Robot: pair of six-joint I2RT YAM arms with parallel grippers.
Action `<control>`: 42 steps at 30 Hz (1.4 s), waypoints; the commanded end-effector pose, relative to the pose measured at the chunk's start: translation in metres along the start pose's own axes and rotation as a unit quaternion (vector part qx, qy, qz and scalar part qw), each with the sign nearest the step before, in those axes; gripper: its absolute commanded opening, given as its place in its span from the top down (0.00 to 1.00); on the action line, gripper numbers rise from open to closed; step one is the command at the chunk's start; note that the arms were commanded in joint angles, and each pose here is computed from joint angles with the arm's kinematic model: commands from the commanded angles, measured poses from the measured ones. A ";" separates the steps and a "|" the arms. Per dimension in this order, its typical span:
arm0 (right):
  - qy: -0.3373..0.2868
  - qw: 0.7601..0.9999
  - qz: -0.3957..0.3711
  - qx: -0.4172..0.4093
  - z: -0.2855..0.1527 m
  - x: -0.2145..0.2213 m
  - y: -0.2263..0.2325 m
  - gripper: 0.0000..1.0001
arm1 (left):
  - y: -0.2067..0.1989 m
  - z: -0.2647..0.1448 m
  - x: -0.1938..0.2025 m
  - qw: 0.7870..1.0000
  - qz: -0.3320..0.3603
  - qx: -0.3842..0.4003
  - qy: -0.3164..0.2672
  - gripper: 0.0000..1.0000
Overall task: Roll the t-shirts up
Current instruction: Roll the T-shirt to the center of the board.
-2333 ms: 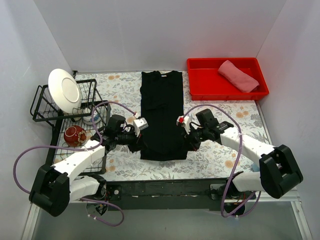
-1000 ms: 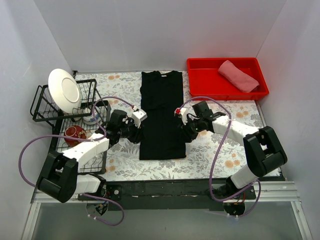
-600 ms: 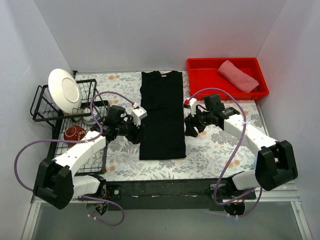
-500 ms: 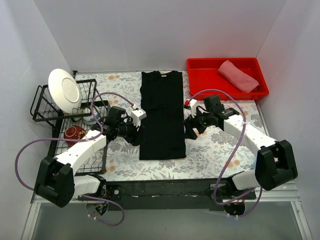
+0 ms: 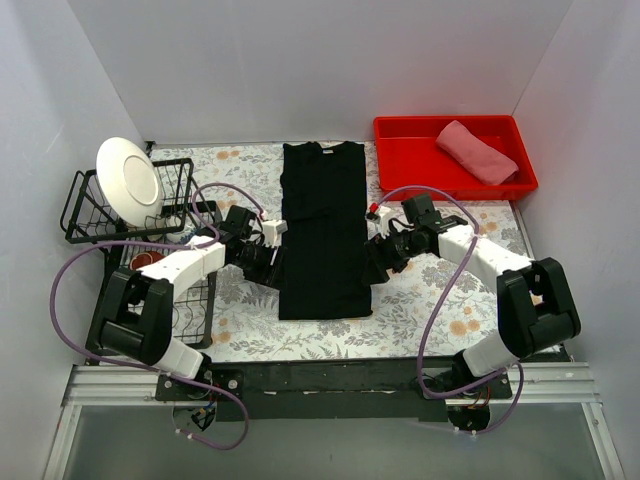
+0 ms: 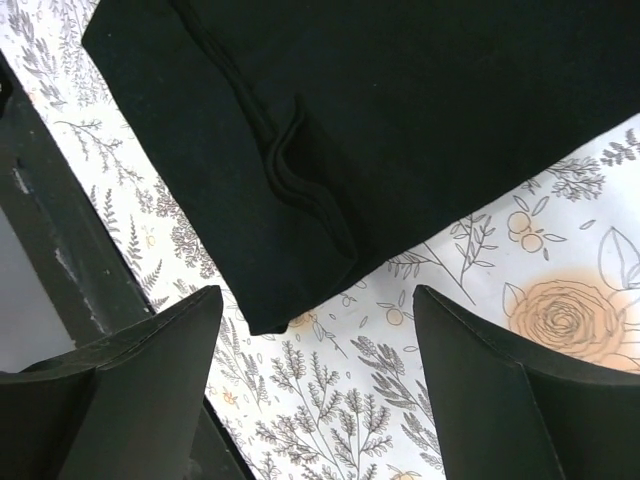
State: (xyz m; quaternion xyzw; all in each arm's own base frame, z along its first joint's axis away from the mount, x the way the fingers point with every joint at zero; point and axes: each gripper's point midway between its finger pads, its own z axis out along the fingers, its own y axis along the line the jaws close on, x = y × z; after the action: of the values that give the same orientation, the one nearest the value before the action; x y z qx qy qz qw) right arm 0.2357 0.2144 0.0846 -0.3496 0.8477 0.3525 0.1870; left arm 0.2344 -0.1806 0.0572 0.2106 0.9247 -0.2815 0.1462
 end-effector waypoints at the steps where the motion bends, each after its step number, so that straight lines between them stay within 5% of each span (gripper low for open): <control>1: -0.004 0.999 0.026 -0.031 0.007 -0.001 0.006 0.16 | -0.010 -0.003 0.005 1.000 -0.014 0.022 0.008 0.51; 17: 0.013 0.995 0.062 -0.078 0.024 0.012 0.010 0.24 | -0.004 0.019 0.011 0.997 -0.044 0.041 0.052 0.57; 29: 0.004 0.990 0.060 -0.126 0.033 0.017 0.025 0.58 | -0.012 0.017 0.005 0.996 -0.021 0.069 0.046 0.98; 35: -0.007 0.991 0.045 -0.124 0.031 0.016 0.025 0.92 | -0.019 0.007 -0.010 0.997 0.006 0.073 0.015 1.00; 42: -0.014 0.994 0.039 -0.105 0.029 0.017 0.022 0.99 | -0.020 0.002 -0.027 0.997 0.028 0.069 -0.008 1.00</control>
State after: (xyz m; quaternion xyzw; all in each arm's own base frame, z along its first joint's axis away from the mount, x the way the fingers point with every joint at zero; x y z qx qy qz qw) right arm 0.2074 0.2364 0.0549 -0.3190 0.8257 0.4492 0.1209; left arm 0.2303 -0.1966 0.0458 0.2167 0.9149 -0.3285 0.0899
